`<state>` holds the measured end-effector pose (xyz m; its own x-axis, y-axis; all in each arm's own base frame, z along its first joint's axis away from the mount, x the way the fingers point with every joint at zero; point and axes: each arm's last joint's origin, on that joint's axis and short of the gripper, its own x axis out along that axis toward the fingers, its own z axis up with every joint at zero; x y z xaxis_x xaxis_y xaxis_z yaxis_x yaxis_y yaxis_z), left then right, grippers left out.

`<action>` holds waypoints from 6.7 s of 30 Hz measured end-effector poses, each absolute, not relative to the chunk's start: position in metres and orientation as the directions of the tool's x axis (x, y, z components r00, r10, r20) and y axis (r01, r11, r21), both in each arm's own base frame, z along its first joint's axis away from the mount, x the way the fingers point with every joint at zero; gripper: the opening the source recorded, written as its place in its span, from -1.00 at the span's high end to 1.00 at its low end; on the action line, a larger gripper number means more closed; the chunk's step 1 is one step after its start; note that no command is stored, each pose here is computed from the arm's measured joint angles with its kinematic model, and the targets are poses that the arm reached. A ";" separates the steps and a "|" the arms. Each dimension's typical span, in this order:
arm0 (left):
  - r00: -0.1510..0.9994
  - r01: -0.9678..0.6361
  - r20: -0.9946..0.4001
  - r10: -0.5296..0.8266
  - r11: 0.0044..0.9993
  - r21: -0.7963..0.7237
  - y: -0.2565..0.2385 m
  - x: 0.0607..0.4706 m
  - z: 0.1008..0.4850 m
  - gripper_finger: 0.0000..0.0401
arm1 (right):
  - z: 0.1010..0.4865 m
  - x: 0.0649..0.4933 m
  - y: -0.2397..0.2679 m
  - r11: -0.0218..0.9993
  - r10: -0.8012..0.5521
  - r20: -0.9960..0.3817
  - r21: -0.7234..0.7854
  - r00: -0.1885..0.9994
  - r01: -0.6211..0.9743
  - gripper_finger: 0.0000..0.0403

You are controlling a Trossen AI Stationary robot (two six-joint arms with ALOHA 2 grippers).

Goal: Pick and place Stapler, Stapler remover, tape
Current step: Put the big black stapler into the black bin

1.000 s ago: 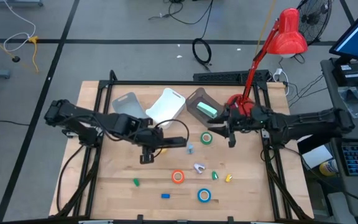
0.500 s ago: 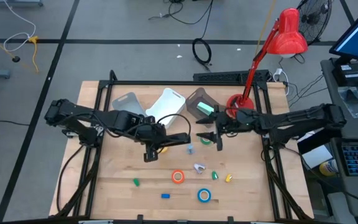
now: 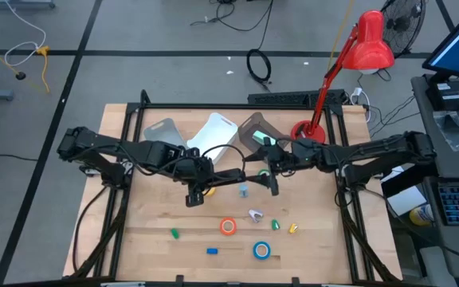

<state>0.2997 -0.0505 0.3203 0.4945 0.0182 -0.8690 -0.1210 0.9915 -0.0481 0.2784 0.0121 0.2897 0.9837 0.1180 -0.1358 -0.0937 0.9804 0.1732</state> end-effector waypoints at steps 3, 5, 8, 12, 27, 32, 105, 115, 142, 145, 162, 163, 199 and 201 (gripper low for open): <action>0.495 -0.121 -0.869 0.018 0.992 -0.048 -0.050 0.300 0.320 0.29 | 0.290 0.278 0.012 0.979 0.118 -0.129 0.179 0.985 -0.094 -0.50; 0.497 -0.121 -0.868 0.018 0.991 -0.049 -0.051 0.300 0.320 0.29 | 0.290 0.278 0.012 0.979 0.117 -0.129 0.179 0.985 -0.093 -0.50; 0.502 -0.121 -0.865 0.017 0.991 -0.051 -0.051 0.300 0.321 0.29 | 0.293 0.279 0.012 0.978 0.117 -0.103 0.182 0.988 -0.097 -0.50; 0.513 -0.120 -0.858 0.015 0.991 -0.054 -0.051 0.301 0.321 0.29 | 0.291 0.283 0.012 0.975 0.116 -0.092 0.202 0.989 -0.095 -0.50; 0.502 -0.123 -0.864 0.026 0.992 -0.042 -0.050 0.300 0.321 0.29 | 0.297 0.314 0.018 0.981 0.152 -0.230 0.153 0.961 -0.118 -0.50; 0.489 -0.126 -0.871 0.051 0.992 -0.012 -0.049 0.299 0.320 0.29 | 0.313 0.321 0.018 0.989 0.127 -0.266 0.104 0.955 -0.103 -0.50; 0.449 -0.122 -0.892 0.053 0.993 -0.002 -0.051 0.314 0.302 0.29 | 0.309 0.348 0.013 0.997 0.081 -0.653 0.068 0.753 -0.048 -0.48; 0.449 -0.125 -0.892 0.055 0.992 -0.002 -0.050 0.313 0.303 0.29 | 0.310 0.351 0.010 0.992 0.110 -0.627 0.112 0.771 -0.050 -0.28; 0.450 -0.123 -0.892 0.049 0.992 -0.008 -0.051 0.313 0.303 0.29 | 0.310 0.350 0.011 0.983 0.172 -0.624 0.162 0.762 -0.090 0.35; 0.450 -0.124 -0.892 0.049 0.992 -0.007 -0.051 0.313 0.303 0.29 | 0.310 0.350 0.011 0.983 0.172 -0.624 0.162 0.762 -0.089 0.35; 0.397 -0.121 -0.915 0.069 0.992 0.022 -0.048 0.308 0.301 -0.41 | 0.307 0.348 0.008 0.988 0.137 -0.659 0.145 0.740 -0.053 0.35; 0.381 -0.126 -0.922 0.072 0.992 0.025 -0.047 0.306 0.301 -0.44 | 0.306 0.347 0.008 0.988 0.135 -0.666 0.144 0.734 -0.050 0.35; 0.553 -0.455 -0.829 0.080 0.863 -0.221 -0.044 0.221 0.272 -0.59 | 0.321 0.284 -0.104 0.866 -0.350 -0.783 -0.061 0.513 0.497 0.35; 0.557 -0.475 -0.827 0.080 0.847 -0.239 -0.044 0.214 0.265 -0.57 | 0.315 0.281 -0.108 0.851 -0.354 -0.797 -0.056 0.490 0.522 0.35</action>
<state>0.2142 -0.0438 0.2653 0.5572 0.0797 -0.8265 -0.4750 0.8470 -0.2385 0.2811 -0.1081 0.3151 0.4904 -0.3536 -0.7965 0.5222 0.8509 -0.0562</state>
